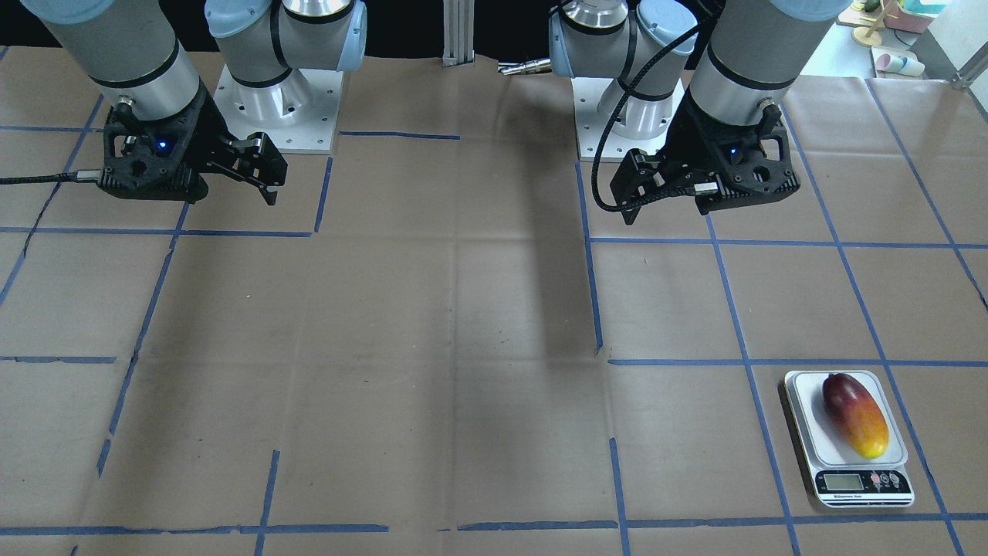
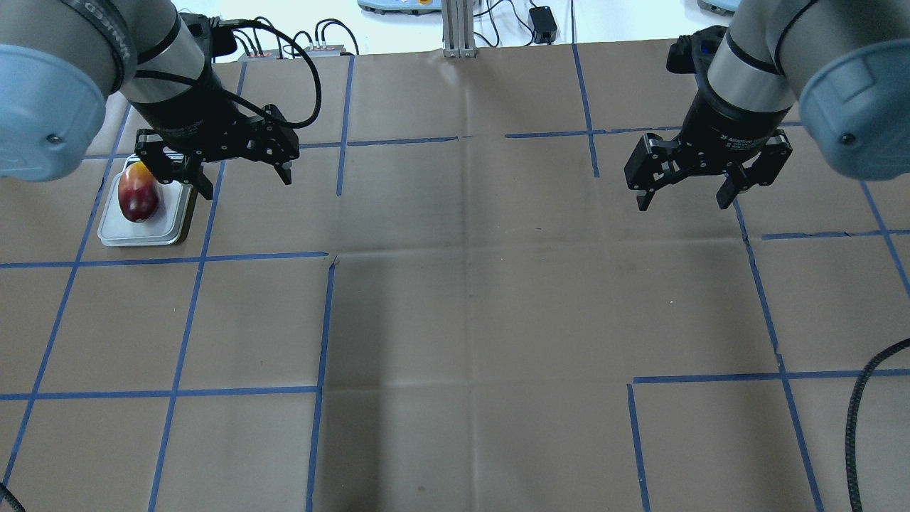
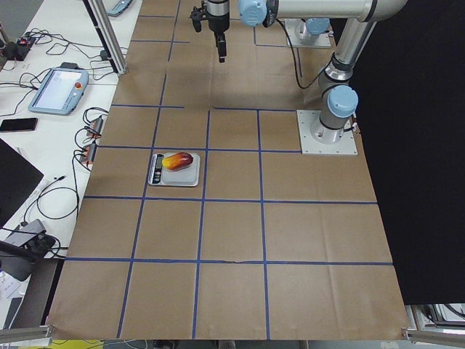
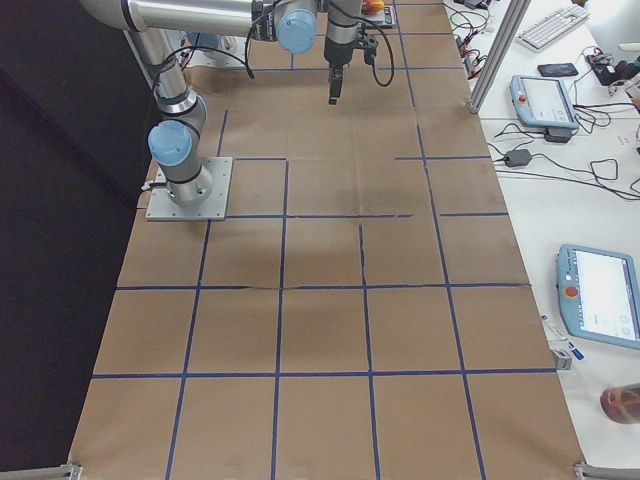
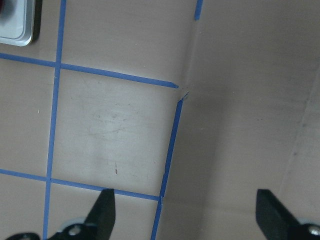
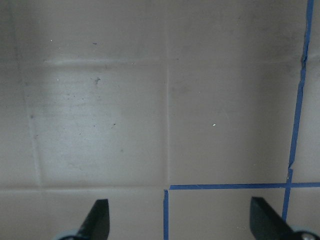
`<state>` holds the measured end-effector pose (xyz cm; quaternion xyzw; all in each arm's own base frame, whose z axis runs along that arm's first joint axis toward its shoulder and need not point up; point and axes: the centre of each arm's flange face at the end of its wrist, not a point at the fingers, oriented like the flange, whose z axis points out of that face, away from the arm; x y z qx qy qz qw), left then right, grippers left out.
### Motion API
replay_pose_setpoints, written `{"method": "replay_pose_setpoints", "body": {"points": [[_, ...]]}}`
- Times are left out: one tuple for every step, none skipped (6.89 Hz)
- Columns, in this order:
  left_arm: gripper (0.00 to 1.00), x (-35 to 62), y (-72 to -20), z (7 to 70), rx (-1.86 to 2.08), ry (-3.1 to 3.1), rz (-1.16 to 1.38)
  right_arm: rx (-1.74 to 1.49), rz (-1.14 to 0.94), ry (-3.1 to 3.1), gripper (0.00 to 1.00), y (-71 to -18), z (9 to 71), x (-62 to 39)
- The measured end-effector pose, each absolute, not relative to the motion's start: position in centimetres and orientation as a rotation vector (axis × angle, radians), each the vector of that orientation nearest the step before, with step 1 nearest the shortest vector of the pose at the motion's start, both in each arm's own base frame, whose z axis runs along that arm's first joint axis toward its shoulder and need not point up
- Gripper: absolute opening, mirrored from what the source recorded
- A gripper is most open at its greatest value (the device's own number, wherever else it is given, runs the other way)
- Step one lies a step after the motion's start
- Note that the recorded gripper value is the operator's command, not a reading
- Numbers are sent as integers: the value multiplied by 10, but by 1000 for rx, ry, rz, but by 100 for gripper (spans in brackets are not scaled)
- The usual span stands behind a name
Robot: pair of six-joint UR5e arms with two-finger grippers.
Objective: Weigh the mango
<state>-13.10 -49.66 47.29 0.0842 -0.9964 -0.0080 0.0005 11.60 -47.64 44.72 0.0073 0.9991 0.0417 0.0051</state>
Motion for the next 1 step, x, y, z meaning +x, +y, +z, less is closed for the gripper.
{"method": "replay_pose_setpoints", "body": {"points": [[100,-132,-496,474,256,-3131,-21,23,131,3128,100,-476,447,116]]}}
